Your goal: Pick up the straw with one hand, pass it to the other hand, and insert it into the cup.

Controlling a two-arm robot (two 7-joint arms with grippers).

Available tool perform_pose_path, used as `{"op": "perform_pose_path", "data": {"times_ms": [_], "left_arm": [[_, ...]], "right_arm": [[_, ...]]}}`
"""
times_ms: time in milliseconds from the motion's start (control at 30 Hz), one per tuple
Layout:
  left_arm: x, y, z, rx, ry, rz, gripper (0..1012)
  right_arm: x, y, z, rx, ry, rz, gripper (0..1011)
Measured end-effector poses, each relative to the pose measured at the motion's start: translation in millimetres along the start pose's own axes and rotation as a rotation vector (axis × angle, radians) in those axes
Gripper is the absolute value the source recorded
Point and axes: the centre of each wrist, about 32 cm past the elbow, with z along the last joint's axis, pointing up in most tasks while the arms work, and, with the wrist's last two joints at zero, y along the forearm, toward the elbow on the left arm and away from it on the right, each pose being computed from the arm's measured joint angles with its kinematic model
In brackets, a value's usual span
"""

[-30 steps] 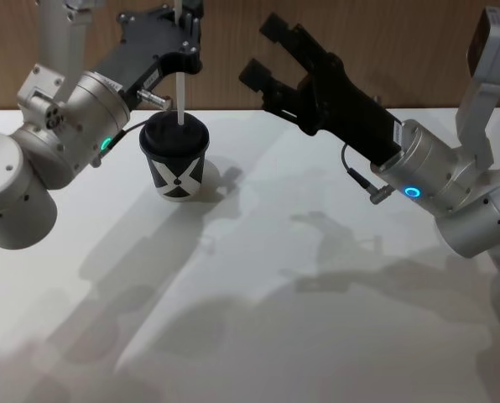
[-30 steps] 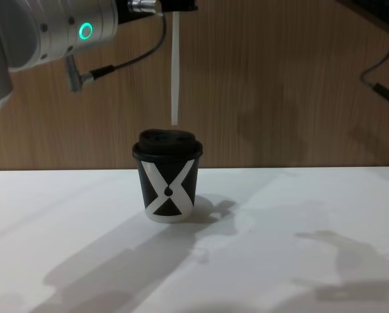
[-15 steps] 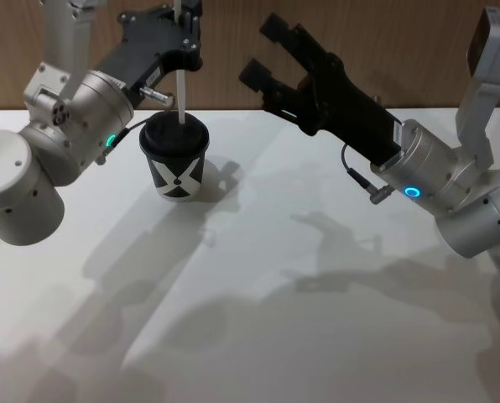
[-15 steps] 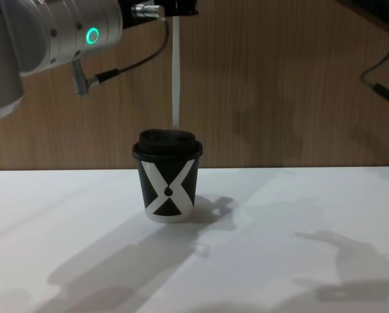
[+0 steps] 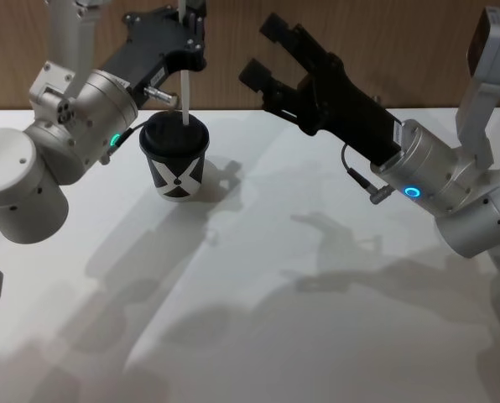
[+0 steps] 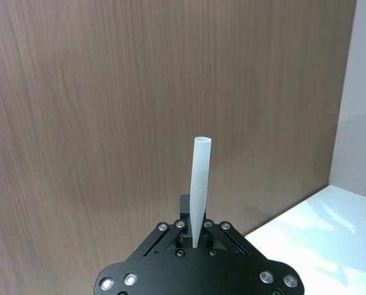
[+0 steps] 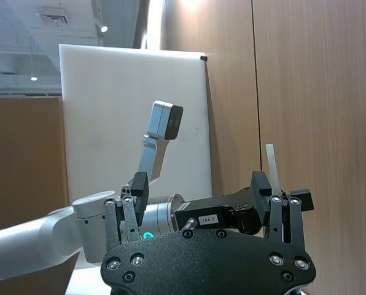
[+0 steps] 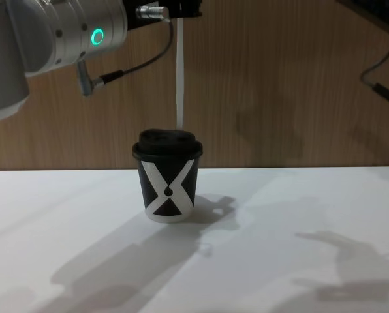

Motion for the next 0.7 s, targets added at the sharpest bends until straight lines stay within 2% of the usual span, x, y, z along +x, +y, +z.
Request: {"op": "perform_pose_path", "data": {"times_ms": [700], "left_arm": [[0.3, -1.0, -7.8, 0.025, 0.007, -0.003, 1]], "right_arm": [[0.0, 0.0, 0.0, 0.0, 0.0, 0.0, 1001]]}}
